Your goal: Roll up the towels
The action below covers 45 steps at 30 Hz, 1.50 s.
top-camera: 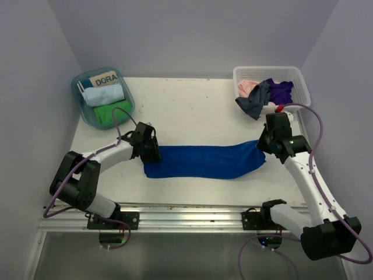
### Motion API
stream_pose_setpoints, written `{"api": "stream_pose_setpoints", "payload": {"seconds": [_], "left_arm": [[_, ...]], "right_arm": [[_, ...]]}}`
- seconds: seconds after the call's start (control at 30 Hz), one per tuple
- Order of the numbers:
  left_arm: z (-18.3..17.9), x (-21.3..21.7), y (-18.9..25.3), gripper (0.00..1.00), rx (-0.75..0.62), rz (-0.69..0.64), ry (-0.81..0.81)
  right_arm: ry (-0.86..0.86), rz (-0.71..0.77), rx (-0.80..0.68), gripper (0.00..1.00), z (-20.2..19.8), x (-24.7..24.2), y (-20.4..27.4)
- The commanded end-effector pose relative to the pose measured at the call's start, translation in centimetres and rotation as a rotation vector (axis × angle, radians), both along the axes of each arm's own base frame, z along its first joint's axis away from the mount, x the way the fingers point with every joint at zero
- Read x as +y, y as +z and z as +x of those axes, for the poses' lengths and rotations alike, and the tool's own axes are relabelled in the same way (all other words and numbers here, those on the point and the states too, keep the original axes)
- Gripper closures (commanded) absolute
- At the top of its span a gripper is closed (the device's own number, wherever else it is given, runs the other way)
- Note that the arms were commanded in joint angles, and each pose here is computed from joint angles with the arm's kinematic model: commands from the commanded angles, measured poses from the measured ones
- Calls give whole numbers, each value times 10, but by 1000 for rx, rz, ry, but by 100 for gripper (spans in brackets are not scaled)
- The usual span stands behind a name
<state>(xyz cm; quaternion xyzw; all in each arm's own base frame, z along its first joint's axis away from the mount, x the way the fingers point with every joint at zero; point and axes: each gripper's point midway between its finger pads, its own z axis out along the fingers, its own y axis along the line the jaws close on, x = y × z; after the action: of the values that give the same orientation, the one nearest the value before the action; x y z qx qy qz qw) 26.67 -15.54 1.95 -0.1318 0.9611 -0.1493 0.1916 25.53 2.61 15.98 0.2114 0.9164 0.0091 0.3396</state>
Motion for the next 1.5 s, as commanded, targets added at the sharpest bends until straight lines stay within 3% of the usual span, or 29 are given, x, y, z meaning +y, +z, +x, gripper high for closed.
{"api": "stream_pose_setpoints", "payload": {"seconds": [0.0, 0.1, 0.2, 0.37, 0.57, 1.0, 1.47], "left_arm": [[-1, 0, 19, 56, 19, 36, -79], [20, 19, 56, 55, -74, 15, -71], [27, 57, 71, 55, -73, 54, -3], [11, 86, 41, 57, 21, 117, 78], [-8, 75, 0, 59, 124, 49, 52], [-15, 62, -13, 60, 135, -28, 44], [-16, 65, -15, 60, 139, -13, 61]], "right_arm": [[65, -53, -21, 100, 6, 6, 33], [145, -49, -48, 100, 13, 38, 43], [212, -7, -57, 100, 21, 71, 45], [326, 29, -53, 100, 23, 123, 42], [476, 52, -70, 100, 25, 186, 50], [789, 85, 1, 100, 4, 339, 20], [872, 105, 60, 100, 6, 403, -21]]}}
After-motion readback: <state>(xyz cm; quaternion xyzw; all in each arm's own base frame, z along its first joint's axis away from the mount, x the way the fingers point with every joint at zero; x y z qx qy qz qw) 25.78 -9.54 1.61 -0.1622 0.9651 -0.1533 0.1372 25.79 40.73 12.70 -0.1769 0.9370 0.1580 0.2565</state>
